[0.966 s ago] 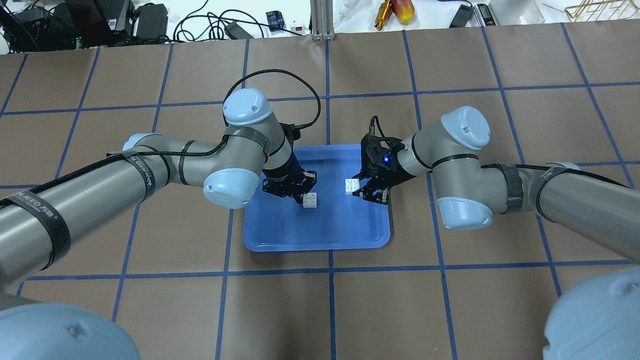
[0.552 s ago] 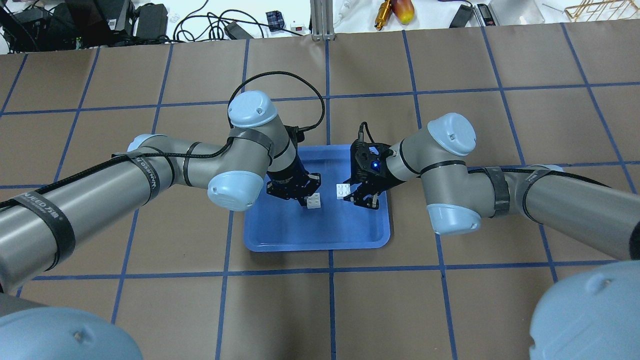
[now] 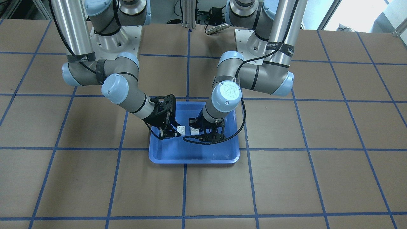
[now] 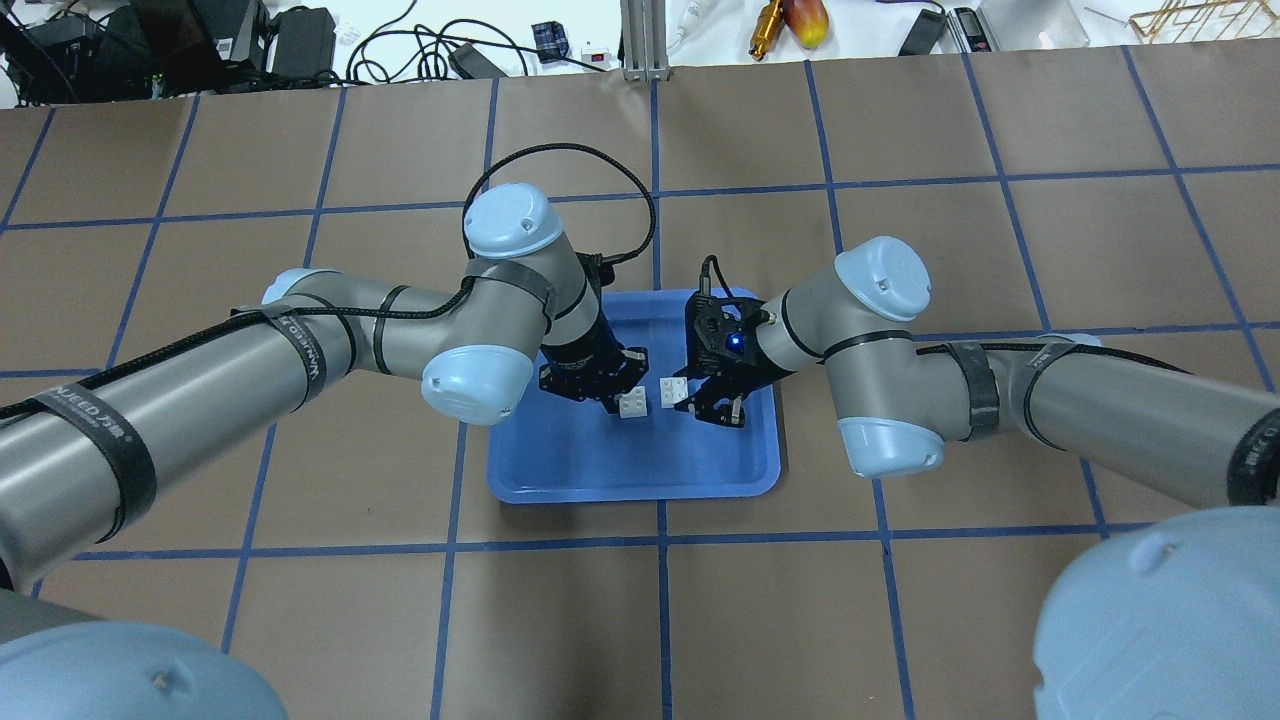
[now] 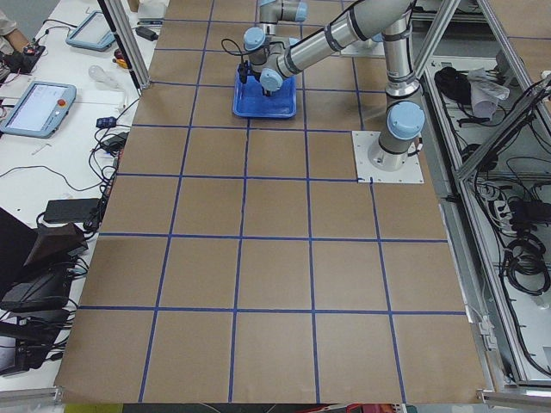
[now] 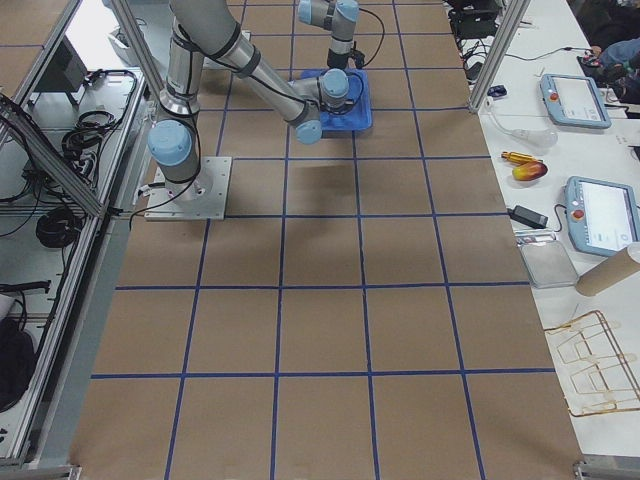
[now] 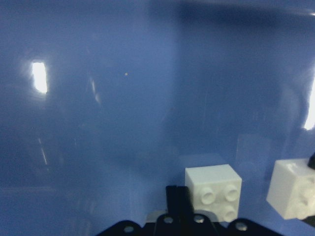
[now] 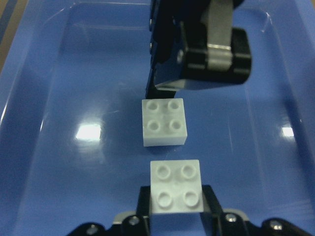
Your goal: Assemble white blocks and place on blue tray
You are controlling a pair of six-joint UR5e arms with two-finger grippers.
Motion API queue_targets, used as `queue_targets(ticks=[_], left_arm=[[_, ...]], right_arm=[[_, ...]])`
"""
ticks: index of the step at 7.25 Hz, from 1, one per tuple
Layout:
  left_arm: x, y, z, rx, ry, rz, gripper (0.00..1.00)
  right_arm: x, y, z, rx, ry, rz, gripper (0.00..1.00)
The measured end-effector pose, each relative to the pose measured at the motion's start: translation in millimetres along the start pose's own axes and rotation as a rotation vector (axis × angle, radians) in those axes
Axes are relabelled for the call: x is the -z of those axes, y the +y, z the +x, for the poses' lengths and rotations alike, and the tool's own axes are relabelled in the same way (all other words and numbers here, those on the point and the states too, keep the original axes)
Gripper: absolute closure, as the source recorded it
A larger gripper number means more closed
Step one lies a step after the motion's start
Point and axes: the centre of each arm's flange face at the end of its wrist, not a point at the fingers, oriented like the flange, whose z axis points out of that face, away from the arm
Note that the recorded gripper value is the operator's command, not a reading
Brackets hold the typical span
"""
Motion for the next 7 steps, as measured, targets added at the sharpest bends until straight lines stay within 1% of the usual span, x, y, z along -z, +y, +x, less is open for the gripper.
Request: queue_targets(ticks=[3,7], left_arm=[[-0.6,-0.1,0.0,-0.001,0.000,-0.001,0.95],[-0.9,0.0,0.3,-0.001,0.001,-0.001,0.95]], right_arm=[[-7.1,-4.0,-3.0,0.007,-0.013,0.001,1.00],[-8.0,-4.9,-3.3,-0.010,-0.016,0.000,1.00]])
